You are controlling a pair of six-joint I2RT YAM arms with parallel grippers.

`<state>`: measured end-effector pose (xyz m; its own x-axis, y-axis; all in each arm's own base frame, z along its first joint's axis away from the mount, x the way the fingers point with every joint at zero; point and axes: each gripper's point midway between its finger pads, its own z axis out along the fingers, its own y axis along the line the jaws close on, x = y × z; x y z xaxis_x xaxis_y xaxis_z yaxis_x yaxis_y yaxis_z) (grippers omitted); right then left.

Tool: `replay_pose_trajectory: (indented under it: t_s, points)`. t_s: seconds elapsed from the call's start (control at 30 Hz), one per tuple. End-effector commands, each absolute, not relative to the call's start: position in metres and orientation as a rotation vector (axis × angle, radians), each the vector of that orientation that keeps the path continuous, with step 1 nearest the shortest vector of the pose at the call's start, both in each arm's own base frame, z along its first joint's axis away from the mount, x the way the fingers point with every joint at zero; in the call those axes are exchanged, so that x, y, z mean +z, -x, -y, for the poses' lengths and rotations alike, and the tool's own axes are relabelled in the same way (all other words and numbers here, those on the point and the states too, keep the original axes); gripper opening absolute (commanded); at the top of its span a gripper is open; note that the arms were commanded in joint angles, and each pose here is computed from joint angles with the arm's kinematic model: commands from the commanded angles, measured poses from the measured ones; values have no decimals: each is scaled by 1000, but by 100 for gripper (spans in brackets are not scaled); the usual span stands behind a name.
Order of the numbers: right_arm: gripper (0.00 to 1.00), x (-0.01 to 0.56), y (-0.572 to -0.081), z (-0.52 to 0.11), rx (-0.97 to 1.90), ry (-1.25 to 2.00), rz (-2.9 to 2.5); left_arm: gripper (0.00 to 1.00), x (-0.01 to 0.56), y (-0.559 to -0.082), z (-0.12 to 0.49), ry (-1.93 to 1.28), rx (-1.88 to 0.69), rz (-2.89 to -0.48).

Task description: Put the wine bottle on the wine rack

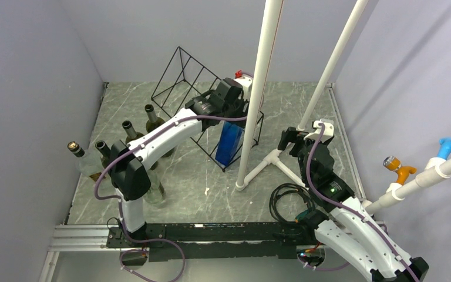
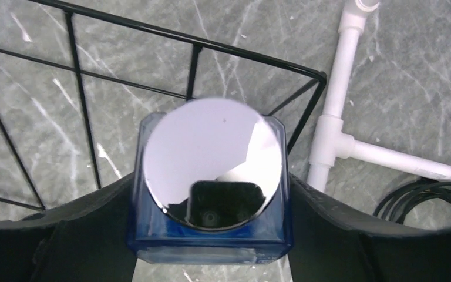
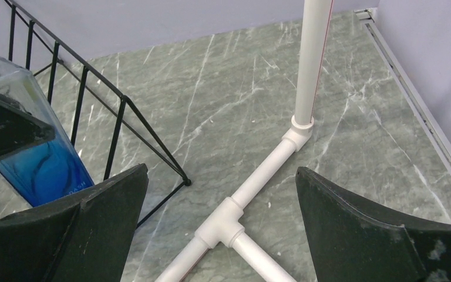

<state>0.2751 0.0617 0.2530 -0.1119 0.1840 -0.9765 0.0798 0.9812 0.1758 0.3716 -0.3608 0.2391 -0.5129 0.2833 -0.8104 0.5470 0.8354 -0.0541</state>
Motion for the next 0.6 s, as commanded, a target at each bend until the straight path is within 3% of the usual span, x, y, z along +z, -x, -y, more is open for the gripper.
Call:
replay_pose_trajectory:
  t_s: [0.0,0.07,0.57]
  points:
    - [100,262,-279,-60,95,-224,-1642,90,230,-367,381,-604,-483,-2164]
    - [100,261,-278,-60,93,-223,-1644,99,232,-367,382,-607,-496,-2158]
    - [100,256,-282,-63,91,-211,-1666,100,242,-357,372,-605,-517,-2137]
